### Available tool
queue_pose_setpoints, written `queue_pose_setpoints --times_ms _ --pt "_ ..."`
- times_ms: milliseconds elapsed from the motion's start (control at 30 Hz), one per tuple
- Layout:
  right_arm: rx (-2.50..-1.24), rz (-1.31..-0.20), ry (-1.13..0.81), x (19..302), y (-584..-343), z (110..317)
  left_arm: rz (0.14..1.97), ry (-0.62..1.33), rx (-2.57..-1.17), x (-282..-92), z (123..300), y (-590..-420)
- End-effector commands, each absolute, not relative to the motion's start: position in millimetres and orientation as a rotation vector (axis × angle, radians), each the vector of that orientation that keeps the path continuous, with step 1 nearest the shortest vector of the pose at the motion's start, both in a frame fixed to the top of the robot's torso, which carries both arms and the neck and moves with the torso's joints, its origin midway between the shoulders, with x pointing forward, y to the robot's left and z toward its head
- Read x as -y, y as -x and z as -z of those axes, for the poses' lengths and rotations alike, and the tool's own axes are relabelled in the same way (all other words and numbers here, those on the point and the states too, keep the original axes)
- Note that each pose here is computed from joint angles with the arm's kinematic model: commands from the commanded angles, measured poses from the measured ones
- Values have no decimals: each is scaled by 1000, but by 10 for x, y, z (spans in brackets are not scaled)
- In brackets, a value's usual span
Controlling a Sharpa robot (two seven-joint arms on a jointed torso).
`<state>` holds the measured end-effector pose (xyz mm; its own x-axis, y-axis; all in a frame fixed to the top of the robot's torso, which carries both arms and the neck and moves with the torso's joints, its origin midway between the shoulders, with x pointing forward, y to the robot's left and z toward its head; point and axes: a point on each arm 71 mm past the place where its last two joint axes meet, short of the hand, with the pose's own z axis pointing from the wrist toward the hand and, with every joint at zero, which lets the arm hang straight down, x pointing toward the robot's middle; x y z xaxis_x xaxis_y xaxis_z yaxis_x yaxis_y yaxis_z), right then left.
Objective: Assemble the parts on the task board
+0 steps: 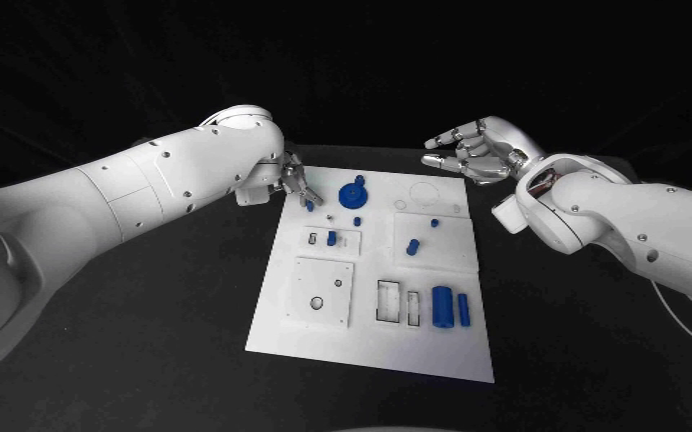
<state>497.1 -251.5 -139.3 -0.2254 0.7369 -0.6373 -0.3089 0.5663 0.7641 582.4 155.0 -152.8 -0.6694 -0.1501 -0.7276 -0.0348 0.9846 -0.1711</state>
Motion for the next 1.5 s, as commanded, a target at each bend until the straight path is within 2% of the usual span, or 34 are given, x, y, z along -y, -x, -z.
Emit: queue_pose_setpoints --times_ms 33,700,1000,1167,1500 --pt "-1516 -1015 -369 2500 -4968 1398 195 120 -2304 -1523 1530 -5817" --pt "-1521 -1012 -371 2520 -4960 1400 281 180 -2292 -1519 1535 -5826" --pt "-1523 -1008 -373 2543 -4952 1398 328 226 -2267 -1570 1522 -5777" --pt "-1522 -1007 -374 2552 -4948 1396 411 267 -2203 -1612 1490 -5696" --pt "-1521 -1002 -377 2579 -4944 1394 503 227 -2076 -1711 1540 -5358"
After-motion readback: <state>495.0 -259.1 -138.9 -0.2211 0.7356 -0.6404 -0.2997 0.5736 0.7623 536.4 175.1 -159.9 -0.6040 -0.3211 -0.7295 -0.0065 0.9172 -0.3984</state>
